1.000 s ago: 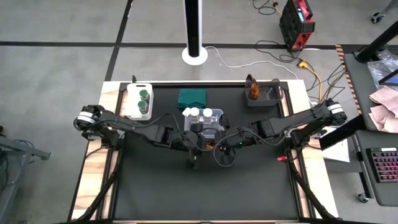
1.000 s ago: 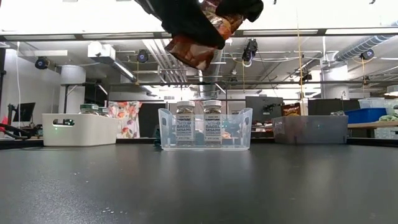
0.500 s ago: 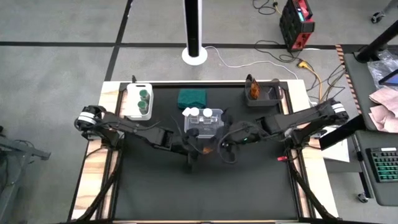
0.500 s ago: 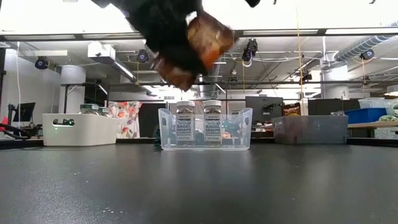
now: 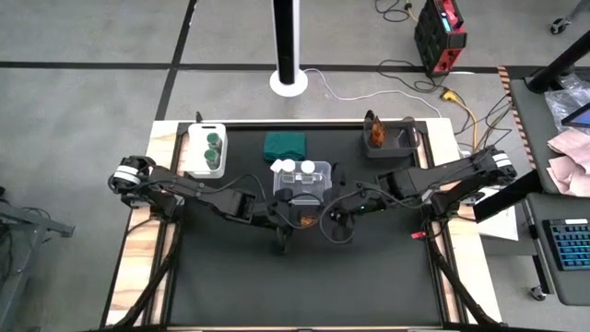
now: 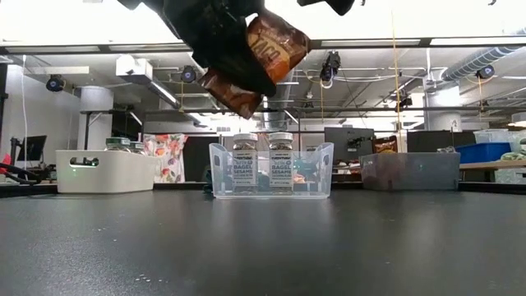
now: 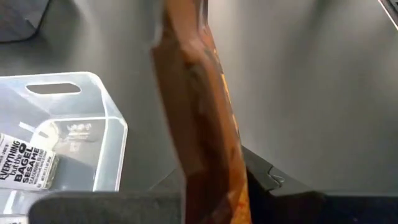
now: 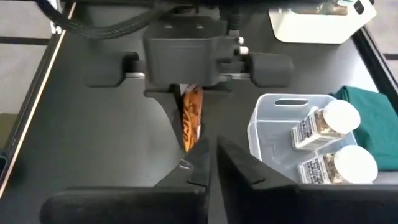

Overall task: Sort spices by type
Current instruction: Put the spice pack into the black bin

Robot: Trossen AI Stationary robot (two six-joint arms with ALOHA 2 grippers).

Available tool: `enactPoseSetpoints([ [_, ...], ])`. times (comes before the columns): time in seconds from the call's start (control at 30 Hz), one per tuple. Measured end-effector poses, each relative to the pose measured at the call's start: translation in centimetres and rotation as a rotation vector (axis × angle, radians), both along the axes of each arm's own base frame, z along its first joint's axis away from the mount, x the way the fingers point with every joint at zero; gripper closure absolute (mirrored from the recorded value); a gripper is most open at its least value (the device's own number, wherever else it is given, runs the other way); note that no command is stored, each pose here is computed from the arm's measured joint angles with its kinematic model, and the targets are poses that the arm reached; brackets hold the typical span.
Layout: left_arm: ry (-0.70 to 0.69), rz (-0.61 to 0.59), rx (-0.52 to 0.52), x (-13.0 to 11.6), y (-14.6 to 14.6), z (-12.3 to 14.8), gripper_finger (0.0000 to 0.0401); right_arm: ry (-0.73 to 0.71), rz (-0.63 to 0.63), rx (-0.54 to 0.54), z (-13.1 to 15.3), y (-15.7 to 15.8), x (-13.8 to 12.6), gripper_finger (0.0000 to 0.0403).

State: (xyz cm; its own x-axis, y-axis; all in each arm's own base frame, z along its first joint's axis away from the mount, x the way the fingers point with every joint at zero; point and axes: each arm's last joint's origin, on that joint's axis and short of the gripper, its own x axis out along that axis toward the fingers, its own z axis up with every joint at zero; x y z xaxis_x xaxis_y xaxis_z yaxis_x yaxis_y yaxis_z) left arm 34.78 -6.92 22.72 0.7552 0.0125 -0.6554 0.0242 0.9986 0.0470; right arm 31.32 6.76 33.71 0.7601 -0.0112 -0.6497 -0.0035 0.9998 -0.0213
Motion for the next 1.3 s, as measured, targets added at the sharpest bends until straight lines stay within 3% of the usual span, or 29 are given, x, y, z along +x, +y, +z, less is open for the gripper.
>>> enactPoseSetpoints([
  [0.13,-0.023,0.001,-0.001,0.1,0.0,0.2,0.0364,0.002,0.031,-0.031,-0.1,0.1,0.1,0.0346],
  [0.43,-0.07,0.008,0.024,0.7,-0.1,1.5,0.0364,0.043,0.047,-0.048,-1.7,0.5,1.3,0.0207],
  [0.6,-0.085,-0.013,0.043,0.9,-0.2,2.1,0.0364,0.05,0.056,-0.065,-2.4,0.7,2.0,0.0179],
  [0.73,-0.088,-0.018,0.044,0.9,-0.3,2.1,0.0364,0.022,0.054,-0.059,-2.4,0.7,2.3,0.0217],
  [0.9,-0.088,-0.028,0.048,0.8,-0.6,2.1,0.0364,0.013,0.052,-0.065,-2.3,0.4,2.5,0.0362],
  [0.93,-0.087,-0.031,0.051,0.8,-0.6,2.1,0.0364,0.013,0.059,-0.073,-2.3,0.4,2.5,0.0375],
  [1.3,-0.047,-0.028,0.046,0.7,-0.8,1.5,0.036,0.009,0.046,-0.063,-1.7,0.2,1.8,0.0394],
])
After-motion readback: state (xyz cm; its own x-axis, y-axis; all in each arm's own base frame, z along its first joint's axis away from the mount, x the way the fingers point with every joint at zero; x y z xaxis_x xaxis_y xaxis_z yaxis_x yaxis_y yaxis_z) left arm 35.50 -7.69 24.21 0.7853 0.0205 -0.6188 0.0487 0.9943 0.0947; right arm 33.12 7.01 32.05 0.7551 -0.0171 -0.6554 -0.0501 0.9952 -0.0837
